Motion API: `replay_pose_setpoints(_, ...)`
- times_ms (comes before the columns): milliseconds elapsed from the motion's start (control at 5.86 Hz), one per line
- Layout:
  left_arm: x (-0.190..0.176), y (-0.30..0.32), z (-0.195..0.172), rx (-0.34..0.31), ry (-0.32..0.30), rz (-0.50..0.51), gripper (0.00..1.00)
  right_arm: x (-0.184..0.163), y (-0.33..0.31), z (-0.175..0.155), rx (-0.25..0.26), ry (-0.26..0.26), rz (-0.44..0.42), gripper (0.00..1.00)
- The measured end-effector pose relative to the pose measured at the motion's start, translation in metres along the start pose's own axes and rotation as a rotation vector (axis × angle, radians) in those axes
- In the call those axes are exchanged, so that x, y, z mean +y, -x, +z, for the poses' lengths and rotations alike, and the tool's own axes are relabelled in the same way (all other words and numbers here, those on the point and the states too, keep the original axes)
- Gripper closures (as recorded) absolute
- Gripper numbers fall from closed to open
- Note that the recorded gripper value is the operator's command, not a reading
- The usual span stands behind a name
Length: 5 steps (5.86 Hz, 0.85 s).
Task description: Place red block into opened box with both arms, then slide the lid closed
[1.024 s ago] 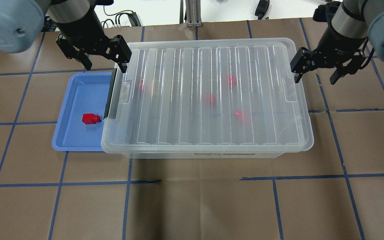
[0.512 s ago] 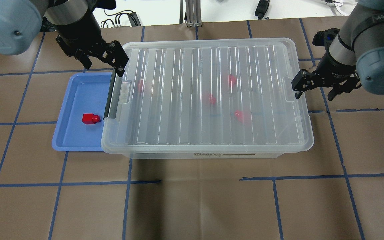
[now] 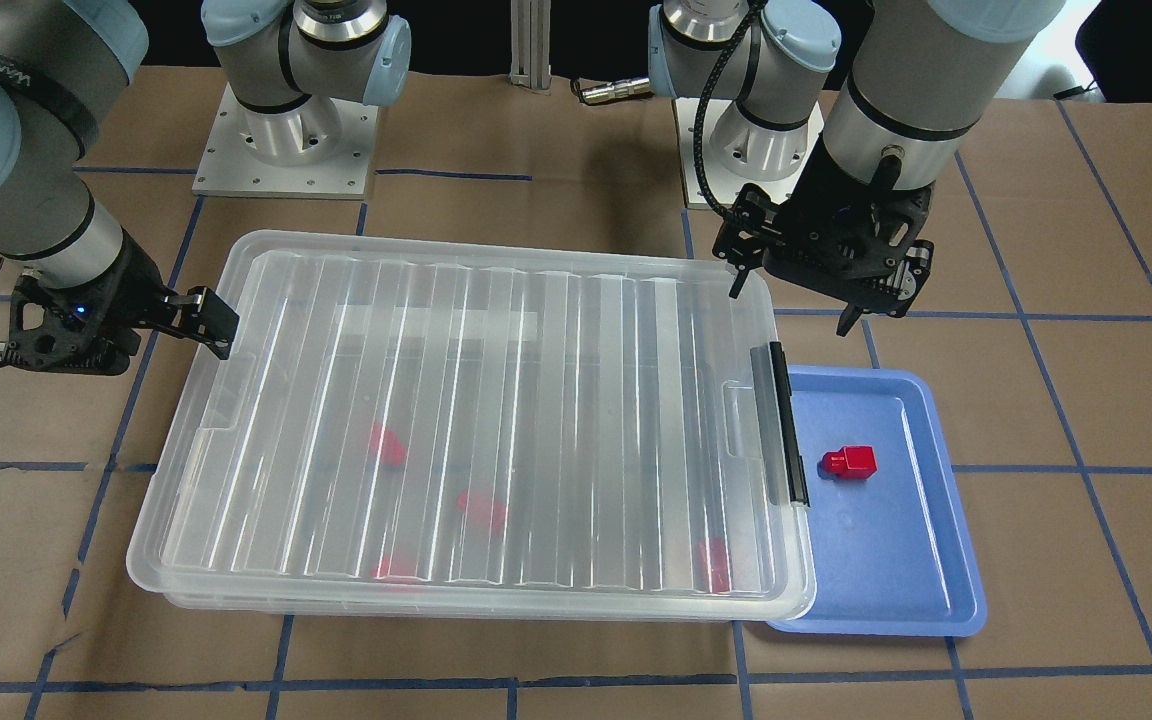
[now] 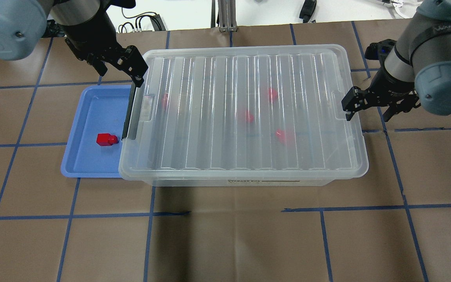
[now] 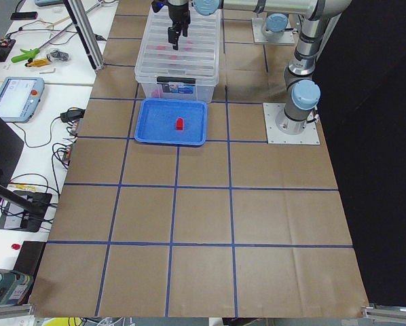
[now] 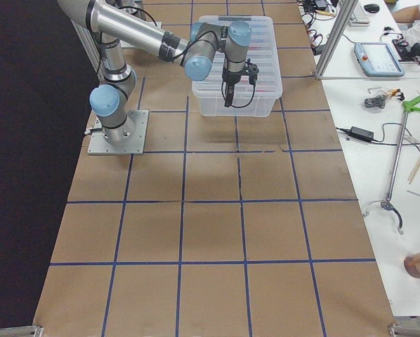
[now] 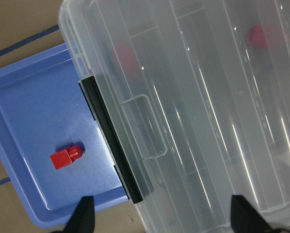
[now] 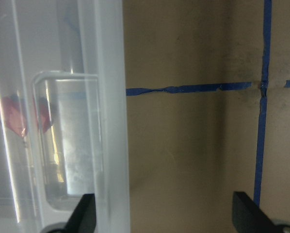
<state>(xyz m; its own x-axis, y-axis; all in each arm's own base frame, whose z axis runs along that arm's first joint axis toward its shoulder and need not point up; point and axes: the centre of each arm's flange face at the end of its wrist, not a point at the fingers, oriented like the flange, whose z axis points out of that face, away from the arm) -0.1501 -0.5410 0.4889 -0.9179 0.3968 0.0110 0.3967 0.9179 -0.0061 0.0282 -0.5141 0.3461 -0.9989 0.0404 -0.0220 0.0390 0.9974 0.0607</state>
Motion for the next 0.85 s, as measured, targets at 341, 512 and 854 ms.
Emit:
replay_pose_setpoints(341, 0.002, 0.020, 0.012, 0.010, 0.024, 0.145, 0.03, -0.004, -0.019, 0.001, 0.003, -0.010, -0.043, 0.00)
replay_pose_setpoints(512, 0.007, 0.047, 0.017, 0.021, 0.030, 0.209, 0.03, -0.006, -0.036, 0.002, 0.002, -0.010, -0.059, 0.00)
replay_pose_setpoints(854, 0.015, 0.087, 0.036, 0.054, 0.051, 0.352, 0.03, -0.006, -0.073, 0.001, 0.001, -0.012, -0.078, 0.00)
